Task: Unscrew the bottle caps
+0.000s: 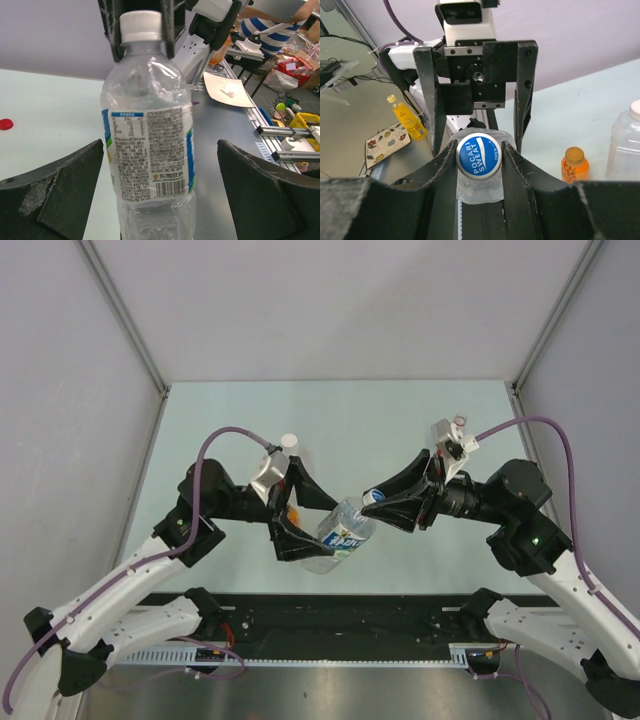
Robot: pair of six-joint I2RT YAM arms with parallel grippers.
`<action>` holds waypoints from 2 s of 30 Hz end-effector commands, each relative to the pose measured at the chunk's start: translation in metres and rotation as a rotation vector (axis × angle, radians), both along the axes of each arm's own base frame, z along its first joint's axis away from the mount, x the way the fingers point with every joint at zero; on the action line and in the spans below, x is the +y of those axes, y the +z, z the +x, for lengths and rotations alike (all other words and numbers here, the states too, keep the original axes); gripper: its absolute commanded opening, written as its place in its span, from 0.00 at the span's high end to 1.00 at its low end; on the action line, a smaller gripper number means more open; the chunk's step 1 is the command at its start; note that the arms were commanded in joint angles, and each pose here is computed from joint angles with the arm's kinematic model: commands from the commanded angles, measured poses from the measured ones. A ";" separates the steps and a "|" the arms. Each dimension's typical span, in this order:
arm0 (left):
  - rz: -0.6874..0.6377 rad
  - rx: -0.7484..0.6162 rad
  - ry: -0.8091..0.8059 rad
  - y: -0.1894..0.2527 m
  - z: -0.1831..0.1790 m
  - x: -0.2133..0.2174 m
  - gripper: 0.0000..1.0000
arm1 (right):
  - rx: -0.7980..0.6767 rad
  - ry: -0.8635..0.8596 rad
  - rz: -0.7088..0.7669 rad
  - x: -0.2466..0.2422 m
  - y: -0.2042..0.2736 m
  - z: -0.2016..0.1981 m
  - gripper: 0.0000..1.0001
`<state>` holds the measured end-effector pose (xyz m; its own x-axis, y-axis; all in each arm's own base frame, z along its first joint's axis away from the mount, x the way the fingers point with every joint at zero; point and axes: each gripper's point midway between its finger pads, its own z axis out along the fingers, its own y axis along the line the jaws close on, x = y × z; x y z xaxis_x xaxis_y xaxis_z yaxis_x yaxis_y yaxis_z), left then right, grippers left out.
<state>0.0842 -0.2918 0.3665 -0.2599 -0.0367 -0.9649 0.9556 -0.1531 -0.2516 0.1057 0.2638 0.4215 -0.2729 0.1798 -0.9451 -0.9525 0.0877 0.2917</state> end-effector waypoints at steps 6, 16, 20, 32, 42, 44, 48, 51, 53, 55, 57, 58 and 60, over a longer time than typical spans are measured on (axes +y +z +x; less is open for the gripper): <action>0.035 0.029 0.086 -0.017 0.023 -0.008 0.00 | -0.099 0.003 0.106 -0.004 0.033 -0.007 1.00; -0.023 0.022 0.029 -0.003 0.008 -0.012 0.00 | -0.123 -0.053 0.138 -0.002 0.040 -0.001 1.00; -0.071 0.001 0.022 0.010 0.000 -0.009 0.00 | -0.121 -0.068 0.155 -0.002 0.043 0.000 1.00; -0.059 0.022 -0.013 -0.003 -0.008 -0.023 0.00 | -0.110 -0.079 0.190 0.003 0.042 0.003 1.00; -0.033 0.021 -0.022 -0.016 -0.008 -0.027 0.25 | -0.112 -0.069 0.200 0.002 0.045 -0.002 1.00; -0.032 0.012 -0.018 -0.017 -0.008 -0.025 0.33 | -0.113 -0.071 0.203 0.000 0.046 -0.003 1.00; -0.030 0.003 -0.014 -0.019 -0.008 -0.025 0.45 | -0.106 -0.073 0.201 -0.001 0.046 -0.004 1.00; -0.023 -0.005 -0.002 -0.020 -0.006 -0.024 0.48 | -0.091 -0.088 0.210 -0.003 0.047 -0.003 0.73; -0.019 -0.017 0.008 -0.019 -0.005 -0.023 0.50 | -0.083 -0.102 0.226 -0.007 0.052 -0.003 0.51; -0.018 -0.034 0.026 -0.017 -0.002 -0.023 0.54 | -0.082 -0.138 0.251 -0.014 0.062 -0.001 0.25; -0.005 -0.037 0.043 -0.018 0.000 -0.022 0.58 | -0.080 -0.168 0.265 -0.021 0.068 -0.001 0.16; -0.008 -0.054 0.061 -0.016 0.003 -0.022 0.63 | -0.068 -0.206 0.278 -0.025 0.073 0.004 0.14; 0.001 -0.063 0.082 -0.016 0.007 -0.021 0.70 | -0.069 -0.233 0.293 -0.033 0.081 0.003 0.10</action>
